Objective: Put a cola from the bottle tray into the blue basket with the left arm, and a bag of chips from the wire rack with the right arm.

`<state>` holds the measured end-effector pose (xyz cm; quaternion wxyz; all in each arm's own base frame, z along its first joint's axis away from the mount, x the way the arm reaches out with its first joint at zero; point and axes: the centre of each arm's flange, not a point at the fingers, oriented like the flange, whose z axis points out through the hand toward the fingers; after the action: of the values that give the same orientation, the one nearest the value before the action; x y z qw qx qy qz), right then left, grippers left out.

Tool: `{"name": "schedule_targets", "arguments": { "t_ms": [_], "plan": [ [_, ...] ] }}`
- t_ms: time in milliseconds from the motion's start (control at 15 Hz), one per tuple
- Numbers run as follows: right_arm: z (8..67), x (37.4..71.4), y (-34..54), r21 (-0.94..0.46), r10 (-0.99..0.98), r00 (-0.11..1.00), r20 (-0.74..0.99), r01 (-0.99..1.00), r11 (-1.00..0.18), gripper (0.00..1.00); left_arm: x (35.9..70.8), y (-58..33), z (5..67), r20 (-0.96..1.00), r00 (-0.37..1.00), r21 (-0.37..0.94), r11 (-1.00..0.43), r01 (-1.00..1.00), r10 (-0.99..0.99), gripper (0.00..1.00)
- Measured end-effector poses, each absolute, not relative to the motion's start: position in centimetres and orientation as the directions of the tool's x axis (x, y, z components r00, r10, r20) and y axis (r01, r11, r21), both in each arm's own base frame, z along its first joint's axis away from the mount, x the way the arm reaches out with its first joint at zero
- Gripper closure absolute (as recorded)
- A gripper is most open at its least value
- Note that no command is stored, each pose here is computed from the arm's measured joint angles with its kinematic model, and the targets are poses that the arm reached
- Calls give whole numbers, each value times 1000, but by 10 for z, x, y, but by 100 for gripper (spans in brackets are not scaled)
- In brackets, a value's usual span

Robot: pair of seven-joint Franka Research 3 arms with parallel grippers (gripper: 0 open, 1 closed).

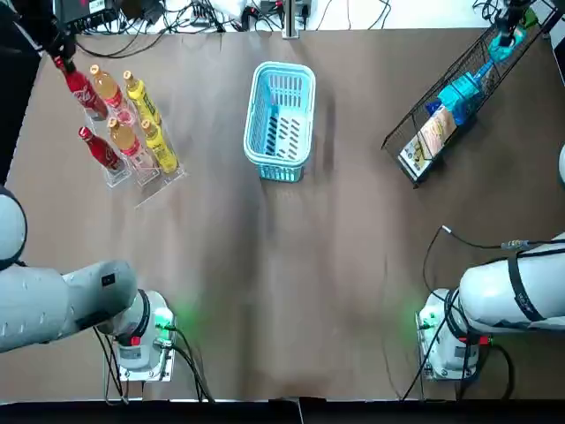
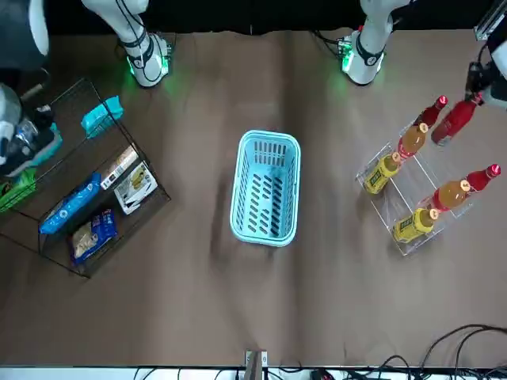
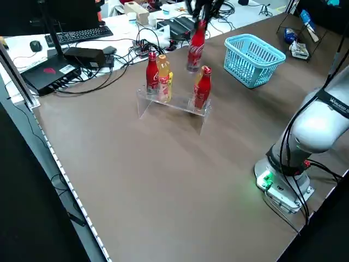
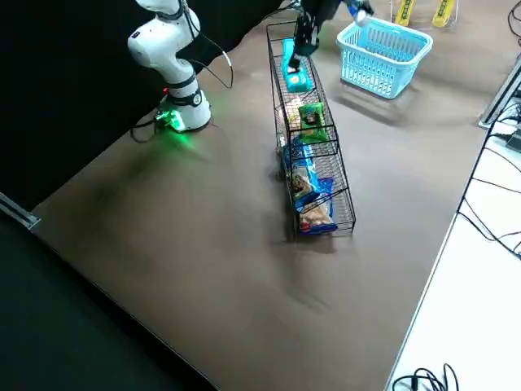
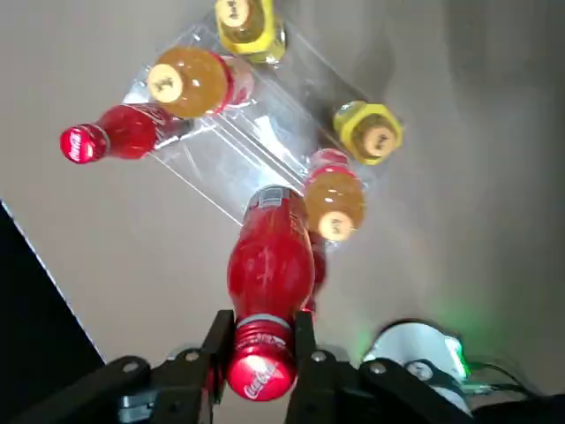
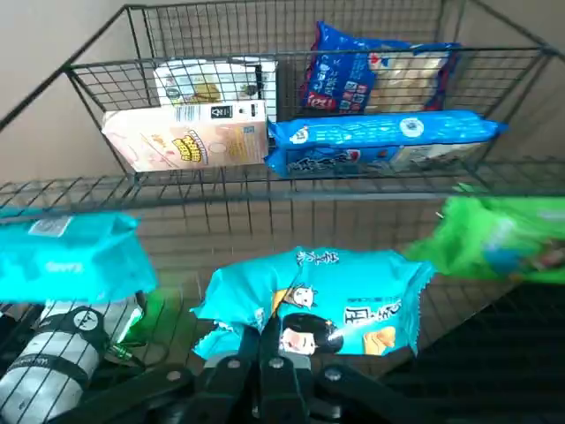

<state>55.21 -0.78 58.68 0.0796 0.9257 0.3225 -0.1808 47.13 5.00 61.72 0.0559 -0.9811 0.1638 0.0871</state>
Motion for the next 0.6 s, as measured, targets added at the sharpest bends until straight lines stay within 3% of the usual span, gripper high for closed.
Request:
{"name": "schedule_targets", "arguments": {
  "t_ms": [267,600],
  "plan": [
    [615,550,-4,26,586,737,-337,630,-777,99,465,-20,645,-196,949,-103,-957,-271,-247,68],
    [623,545,10,-63,620,740,-261,628,-776,99,461,-107,637,-189,975,-28,-992,-119,-112,68]
  ]
}}
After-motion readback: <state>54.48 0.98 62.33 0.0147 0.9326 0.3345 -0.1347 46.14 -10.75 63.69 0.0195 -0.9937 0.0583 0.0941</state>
